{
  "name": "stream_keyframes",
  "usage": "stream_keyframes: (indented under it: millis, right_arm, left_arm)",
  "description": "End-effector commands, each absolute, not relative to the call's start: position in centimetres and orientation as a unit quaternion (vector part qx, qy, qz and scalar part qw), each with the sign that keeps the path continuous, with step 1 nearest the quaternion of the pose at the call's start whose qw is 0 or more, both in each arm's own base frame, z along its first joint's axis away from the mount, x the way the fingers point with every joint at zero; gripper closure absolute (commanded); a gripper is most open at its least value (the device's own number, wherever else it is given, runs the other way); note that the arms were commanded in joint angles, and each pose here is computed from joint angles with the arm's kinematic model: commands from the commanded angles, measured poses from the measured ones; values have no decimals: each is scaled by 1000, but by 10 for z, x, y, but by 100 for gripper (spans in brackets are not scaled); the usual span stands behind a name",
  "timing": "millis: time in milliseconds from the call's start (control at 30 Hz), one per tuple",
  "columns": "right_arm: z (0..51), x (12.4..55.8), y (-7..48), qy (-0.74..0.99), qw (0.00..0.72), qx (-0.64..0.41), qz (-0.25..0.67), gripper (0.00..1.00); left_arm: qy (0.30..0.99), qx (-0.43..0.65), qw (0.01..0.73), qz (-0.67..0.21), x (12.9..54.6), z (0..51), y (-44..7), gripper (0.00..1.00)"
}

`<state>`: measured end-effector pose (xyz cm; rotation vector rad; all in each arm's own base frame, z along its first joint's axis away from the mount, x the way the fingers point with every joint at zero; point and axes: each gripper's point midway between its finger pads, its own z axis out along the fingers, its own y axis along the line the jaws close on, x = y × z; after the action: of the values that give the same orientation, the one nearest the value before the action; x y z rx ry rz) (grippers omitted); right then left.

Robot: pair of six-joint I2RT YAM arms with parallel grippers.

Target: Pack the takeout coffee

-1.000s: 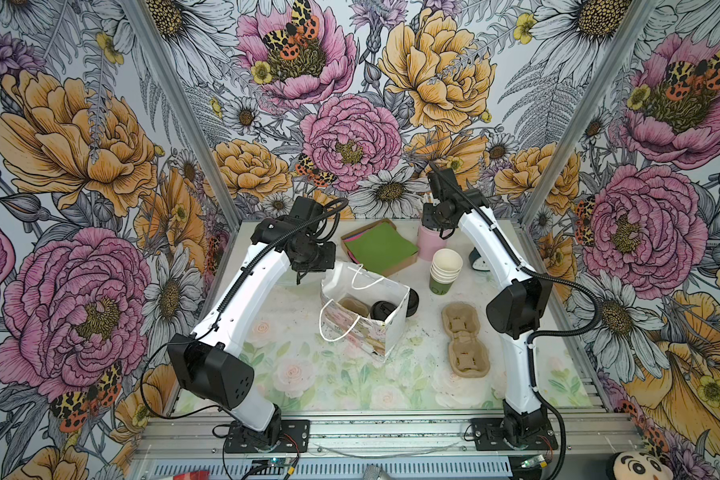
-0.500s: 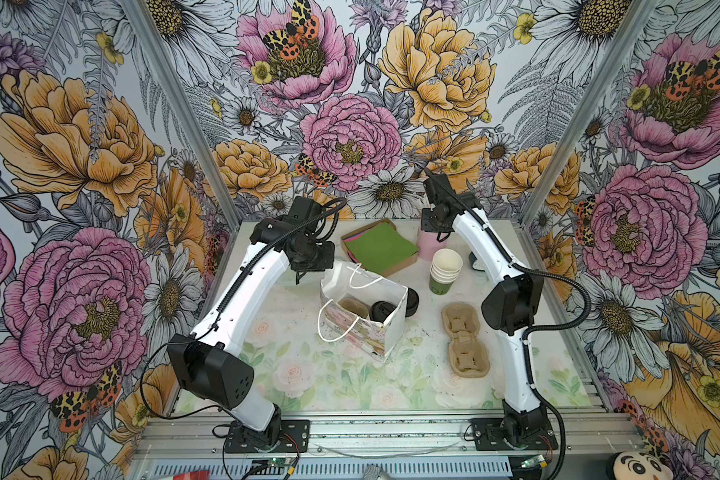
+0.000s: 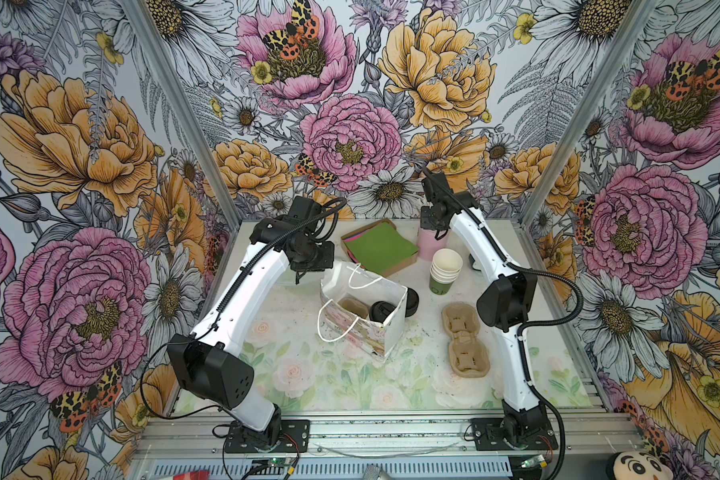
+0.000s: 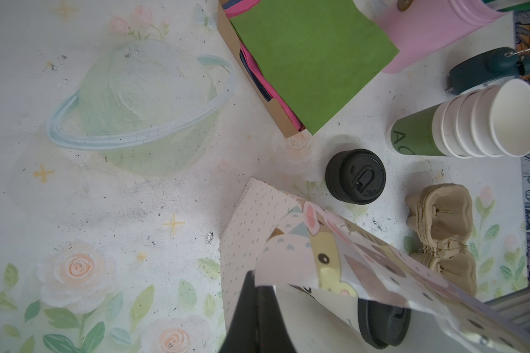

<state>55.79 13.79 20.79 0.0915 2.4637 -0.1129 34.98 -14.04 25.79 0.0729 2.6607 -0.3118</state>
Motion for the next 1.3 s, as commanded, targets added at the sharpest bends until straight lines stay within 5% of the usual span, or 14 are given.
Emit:
stream_keyframes:
  millis: [0, 133, 1267]
  right_arm:
    - [213, 561, 128, 938, 339, 40, -62, 89]
    - [222, 559, 126, 935, 346, 40, -63, 100]
    - [385, 498, 119, 884, 467, 24, -20, 100]
  left_arm:
    - [971, 32, 211, -110, 345, 250, -138, 100]
    - [971, 32, 211, -110, 346, 250, -138, 100]
    - [971, 45, 210, -109, 350, 248, -141, 100]
